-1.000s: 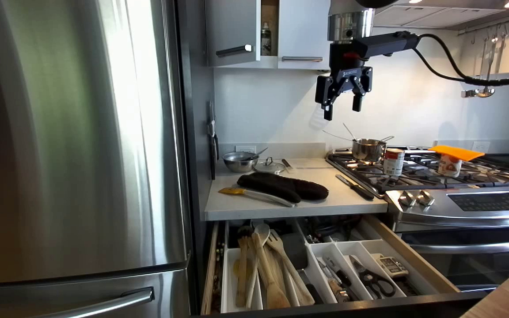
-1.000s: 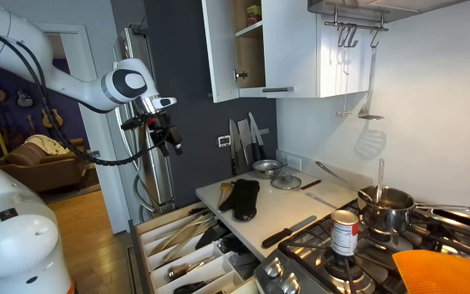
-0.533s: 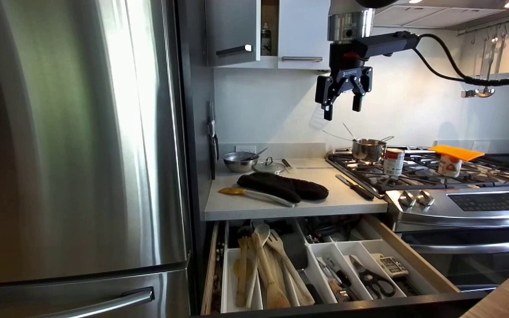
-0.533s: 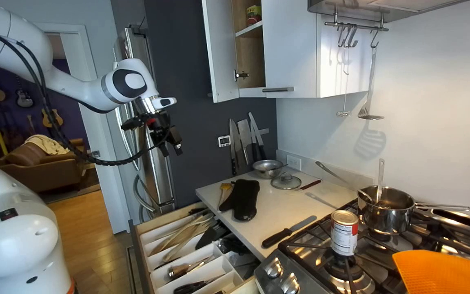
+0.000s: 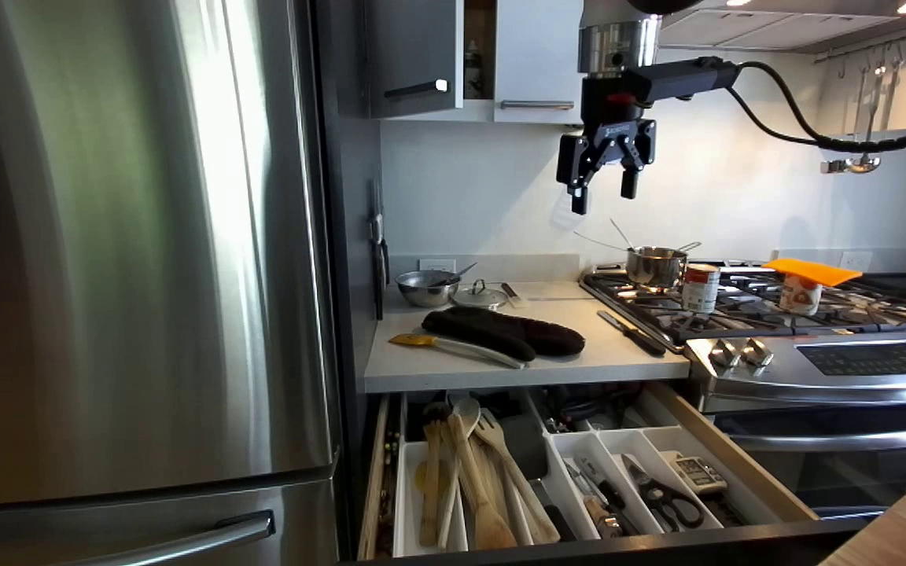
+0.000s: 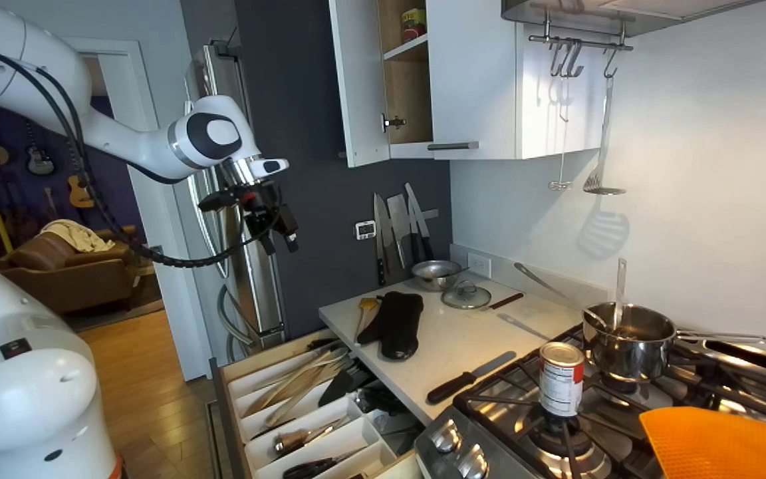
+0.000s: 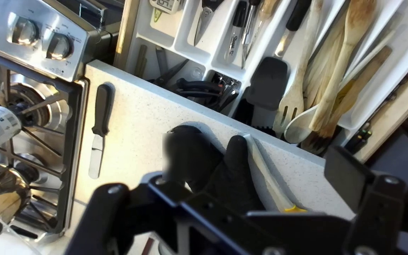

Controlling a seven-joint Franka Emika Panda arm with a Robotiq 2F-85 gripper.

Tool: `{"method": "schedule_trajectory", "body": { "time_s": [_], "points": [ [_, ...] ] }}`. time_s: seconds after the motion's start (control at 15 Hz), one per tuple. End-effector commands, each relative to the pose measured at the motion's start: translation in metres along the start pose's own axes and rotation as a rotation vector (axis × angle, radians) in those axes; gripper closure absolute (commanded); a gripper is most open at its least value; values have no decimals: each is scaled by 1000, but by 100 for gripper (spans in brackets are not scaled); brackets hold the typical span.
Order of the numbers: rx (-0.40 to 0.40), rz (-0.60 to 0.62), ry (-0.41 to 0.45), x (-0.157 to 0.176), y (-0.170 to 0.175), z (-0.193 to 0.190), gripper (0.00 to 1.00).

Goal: Put the wooden spatula in the open drawer

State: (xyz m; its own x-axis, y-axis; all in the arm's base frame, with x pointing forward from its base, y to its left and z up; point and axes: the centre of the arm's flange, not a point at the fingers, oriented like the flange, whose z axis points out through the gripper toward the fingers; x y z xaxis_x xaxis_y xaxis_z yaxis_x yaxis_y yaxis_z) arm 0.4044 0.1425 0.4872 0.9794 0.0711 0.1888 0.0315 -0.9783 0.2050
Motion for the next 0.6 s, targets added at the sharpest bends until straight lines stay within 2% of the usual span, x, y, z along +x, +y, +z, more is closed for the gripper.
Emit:
{"method": "schedule_trajectory", "body": {
  "time_s": [0.0,0.4,0.53],
  "points": [
    [54,-164,10,40,-31,5,0],
    [152,-390,94,100,-77,35,0],
    [174,-408,109,120,-87,56,0]
  ]
}}
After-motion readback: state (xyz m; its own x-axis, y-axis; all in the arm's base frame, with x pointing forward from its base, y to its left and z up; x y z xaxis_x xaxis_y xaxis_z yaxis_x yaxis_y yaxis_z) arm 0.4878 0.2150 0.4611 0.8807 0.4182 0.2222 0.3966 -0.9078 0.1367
